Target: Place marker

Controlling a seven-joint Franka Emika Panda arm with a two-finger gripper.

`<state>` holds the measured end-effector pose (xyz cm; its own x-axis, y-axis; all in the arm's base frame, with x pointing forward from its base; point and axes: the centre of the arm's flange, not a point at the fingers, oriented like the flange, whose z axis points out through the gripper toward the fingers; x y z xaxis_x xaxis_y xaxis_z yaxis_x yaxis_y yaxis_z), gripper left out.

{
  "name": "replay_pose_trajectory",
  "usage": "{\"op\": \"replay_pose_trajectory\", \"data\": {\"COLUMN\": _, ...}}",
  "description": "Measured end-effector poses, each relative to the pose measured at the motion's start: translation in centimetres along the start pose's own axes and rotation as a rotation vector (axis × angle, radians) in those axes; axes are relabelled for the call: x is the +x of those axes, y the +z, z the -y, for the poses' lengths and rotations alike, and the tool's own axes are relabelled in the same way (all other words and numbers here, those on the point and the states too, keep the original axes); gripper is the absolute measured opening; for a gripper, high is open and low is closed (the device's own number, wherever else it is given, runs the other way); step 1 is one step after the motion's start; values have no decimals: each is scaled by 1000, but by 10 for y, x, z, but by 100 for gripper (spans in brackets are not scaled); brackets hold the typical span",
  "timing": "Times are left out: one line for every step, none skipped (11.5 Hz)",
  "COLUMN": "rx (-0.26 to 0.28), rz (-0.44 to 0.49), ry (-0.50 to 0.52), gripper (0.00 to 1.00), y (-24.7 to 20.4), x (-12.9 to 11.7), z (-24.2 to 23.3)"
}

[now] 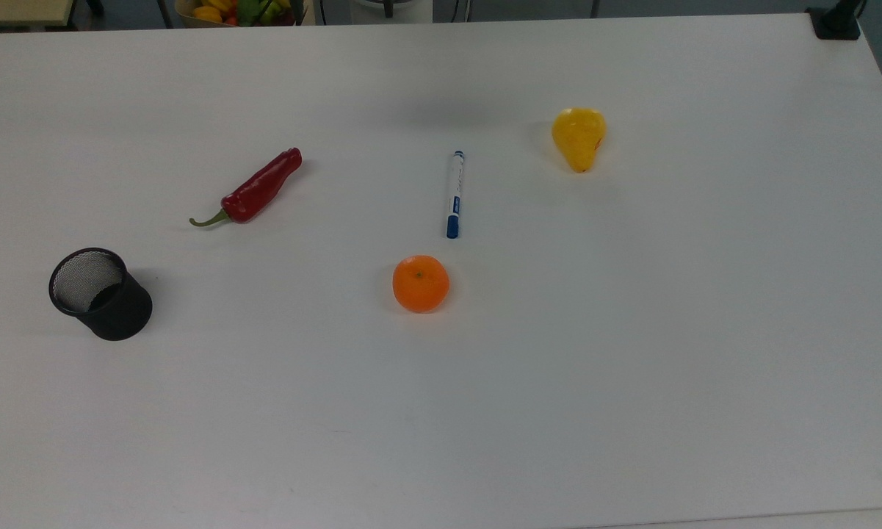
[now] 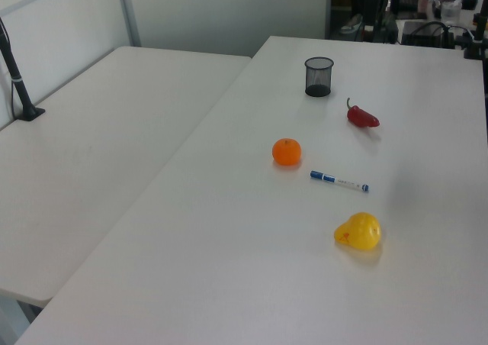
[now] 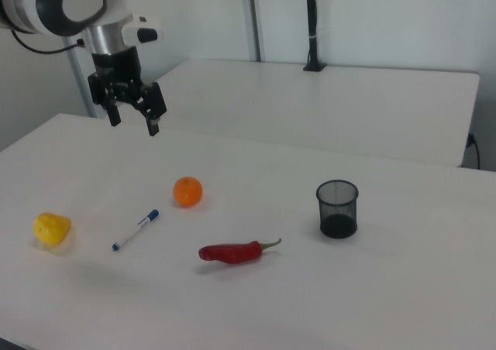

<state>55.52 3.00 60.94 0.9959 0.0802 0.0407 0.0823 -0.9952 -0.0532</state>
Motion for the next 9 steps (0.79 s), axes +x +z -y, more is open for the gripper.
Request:
{"op": "replay_pose_trajectory", "data": {"rx": -3, "rz": 19, "ry": -22, "gripper": 100, "y": 9, "x": -1, "z": 4}}
{"op": "replay_pose_trajectory", "data": {"rx": -9, "rz": 46, "ry": -48, "gripper": 100, "y": 22, "x": -2, "z": 11}}
{"op": "replay_pose_trajectory", "data": {"rx": -11, "rz": 68, "ry": -65, "gripper": 100, "y": 32, "x": -4, "z": 16}}
{"op": "replay_pose_trajectory", "data": {"rx": -10, "rz": 85, "ry": -72, "gripper": 100, "y": 41, "x": -5, "z": 19}}
{"op": "replay_pose_trajectory", "data": {"rx": -10, "rz": 91, "ry": -74, "gripper": 100, "y": 52, "x": -6, "z": 20}}
{"op": "replay_pose_trajectory", "data": {"rx": -11, "rz": 90, "ry": -84, "gripper": 100, "y": 63, "x": -5, "z": 24}}
{"op": "replay_pose_trajectory", "data": {"rx": -11, "rz": 90, "ry": -94, "gripper": 100, "y": 71, "x": -5, "z": 30}}
{"op": "replay_pose_trajectory", "data": {"rx": -11, "rz": 97, "ry": -107, "gripper": 100, "y": 83, "x": -7, "z": 37}}
{"op": "replay_pose_trajectory", "data": {"rx": -11, "rz": 105, "ry": -109, "gripper": 100, "y": 89, "x": -8, "z": 40}}
